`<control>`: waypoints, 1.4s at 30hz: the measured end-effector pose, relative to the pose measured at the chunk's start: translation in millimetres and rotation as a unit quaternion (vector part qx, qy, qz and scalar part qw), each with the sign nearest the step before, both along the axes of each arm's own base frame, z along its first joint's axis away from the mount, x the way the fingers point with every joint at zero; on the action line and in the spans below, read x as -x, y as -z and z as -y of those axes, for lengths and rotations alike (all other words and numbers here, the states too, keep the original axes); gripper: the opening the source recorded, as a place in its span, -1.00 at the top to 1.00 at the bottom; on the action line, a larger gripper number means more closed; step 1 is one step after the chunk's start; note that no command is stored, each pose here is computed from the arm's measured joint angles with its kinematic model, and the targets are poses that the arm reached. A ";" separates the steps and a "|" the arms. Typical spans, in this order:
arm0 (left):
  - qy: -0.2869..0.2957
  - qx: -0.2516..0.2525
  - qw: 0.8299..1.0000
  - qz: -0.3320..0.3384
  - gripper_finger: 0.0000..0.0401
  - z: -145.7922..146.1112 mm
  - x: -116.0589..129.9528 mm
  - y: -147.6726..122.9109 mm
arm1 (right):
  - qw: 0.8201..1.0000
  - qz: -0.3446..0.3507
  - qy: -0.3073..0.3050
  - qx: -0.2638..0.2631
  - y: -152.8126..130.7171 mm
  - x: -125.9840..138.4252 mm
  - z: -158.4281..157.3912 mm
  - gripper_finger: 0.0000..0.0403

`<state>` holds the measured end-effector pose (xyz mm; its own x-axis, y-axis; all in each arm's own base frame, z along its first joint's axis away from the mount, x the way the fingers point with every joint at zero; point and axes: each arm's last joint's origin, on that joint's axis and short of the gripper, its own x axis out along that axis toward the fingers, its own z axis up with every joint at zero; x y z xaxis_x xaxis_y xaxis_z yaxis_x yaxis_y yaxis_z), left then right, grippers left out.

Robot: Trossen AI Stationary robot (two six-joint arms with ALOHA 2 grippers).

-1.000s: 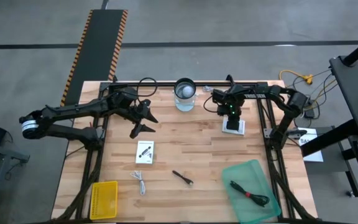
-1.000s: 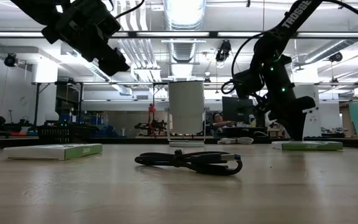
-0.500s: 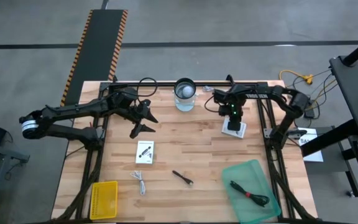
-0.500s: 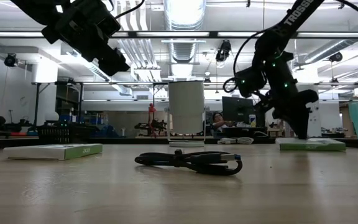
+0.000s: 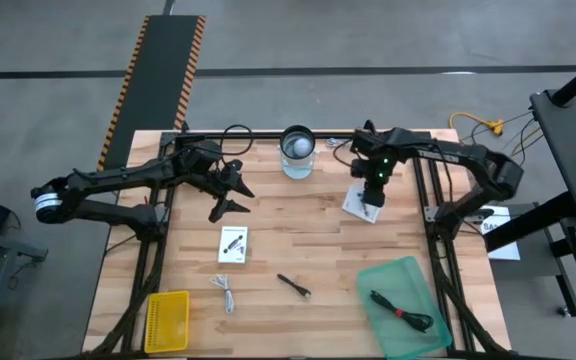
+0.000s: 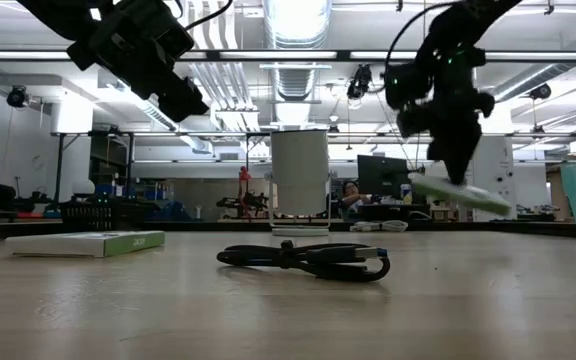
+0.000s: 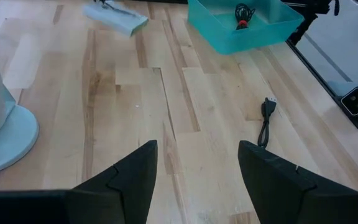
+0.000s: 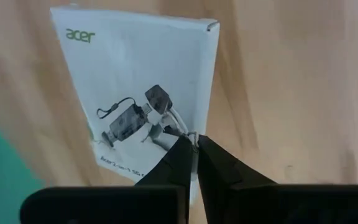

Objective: Pick and place items into bin
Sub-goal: Put the right white card reader box into the yellow bin

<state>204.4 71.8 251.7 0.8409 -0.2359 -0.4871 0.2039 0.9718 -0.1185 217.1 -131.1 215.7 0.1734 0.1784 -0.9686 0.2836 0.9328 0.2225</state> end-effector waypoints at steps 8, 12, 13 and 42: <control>0.000 0.000 1.000 0.000 -0.04 0.0 0.0 0.0 | 0.979 0.201 0.001 0.046 -40.4 -12.4 -19.1 0.96; 0.000 -0.003 1.000 0.008 -0.04 -0.3 -0.8 -1.1 | 0.954 0.286 -0.016 0.086 -55.0 -24.9 -40.2 0.96; 0.000 -0.007 1.000 0.014 -0.04 -0.7 -1.5 -2.2 | 0.948 0.301 -0.017 0.103 -57.5 -29.0 -46.4 0.96; -0.094 -0.158 0.932 0.311 -0.04 -7.7 -60.4 19.1 | 0.778 0.474 0.119 0.395 -57.8 -84.5 -88.2 0.96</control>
<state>264.8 79.6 232.6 0.9960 0.0167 0.0879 -0.0395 0.9634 0.2651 301.7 -42.9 273.6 0.8138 -0.5540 -0.1757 0.5270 0.8308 -0.1788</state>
